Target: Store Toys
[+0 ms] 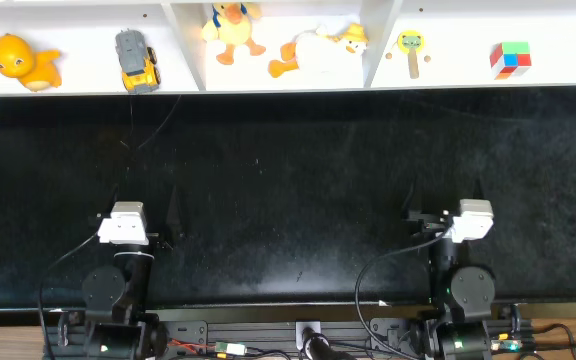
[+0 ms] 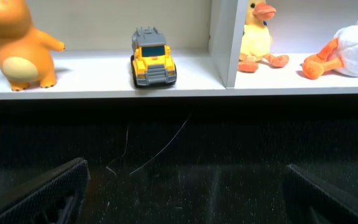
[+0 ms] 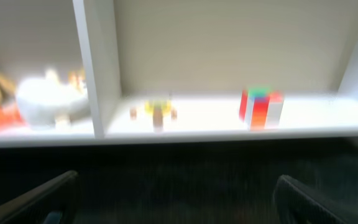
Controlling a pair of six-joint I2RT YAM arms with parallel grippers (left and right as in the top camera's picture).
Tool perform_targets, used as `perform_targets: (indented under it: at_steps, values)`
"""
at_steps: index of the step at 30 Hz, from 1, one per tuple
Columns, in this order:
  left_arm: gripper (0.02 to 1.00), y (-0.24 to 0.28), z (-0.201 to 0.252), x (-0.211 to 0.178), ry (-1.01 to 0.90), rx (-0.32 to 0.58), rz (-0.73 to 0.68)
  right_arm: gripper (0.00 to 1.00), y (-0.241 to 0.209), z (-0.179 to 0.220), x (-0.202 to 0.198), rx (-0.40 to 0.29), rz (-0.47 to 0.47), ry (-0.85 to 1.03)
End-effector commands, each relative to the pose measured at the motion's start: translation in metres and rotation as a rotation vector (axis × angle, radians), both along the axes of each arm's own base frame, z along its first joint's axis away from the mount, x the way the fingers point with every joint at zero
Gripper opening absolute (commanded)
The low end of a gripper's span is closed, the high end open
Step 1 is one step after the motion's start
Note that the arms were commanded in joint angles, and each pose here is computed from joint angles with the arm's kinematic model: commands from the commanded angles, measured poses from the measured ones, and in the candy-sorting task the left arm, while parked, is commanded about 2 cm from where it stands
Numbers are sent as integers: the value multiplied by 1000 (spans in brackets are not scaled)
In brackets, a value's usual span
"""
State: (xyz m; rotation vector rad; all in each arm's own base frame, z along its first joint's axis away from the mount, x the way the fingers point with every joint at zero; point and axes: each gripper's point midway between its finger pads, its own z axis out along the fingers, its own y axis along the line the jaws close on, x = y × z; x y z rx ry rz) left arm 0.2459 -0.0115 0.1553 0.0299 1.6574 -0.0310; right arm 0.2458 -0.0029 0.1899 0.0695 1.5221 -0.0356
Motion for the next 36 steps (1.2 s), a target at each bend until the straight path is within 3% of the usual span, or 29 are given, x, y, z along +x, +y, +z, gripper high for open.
perform_targets:
  at_steps: [1, 36]
  values:
    - [998, 0, 1, 0, -8, 7, 1, 998, 0, -13, 0, 3, 1, 39]
    - [998, 0, 1, 0, -8, 7, 1, 996, 0, -13, 0, 3, 1, 37]
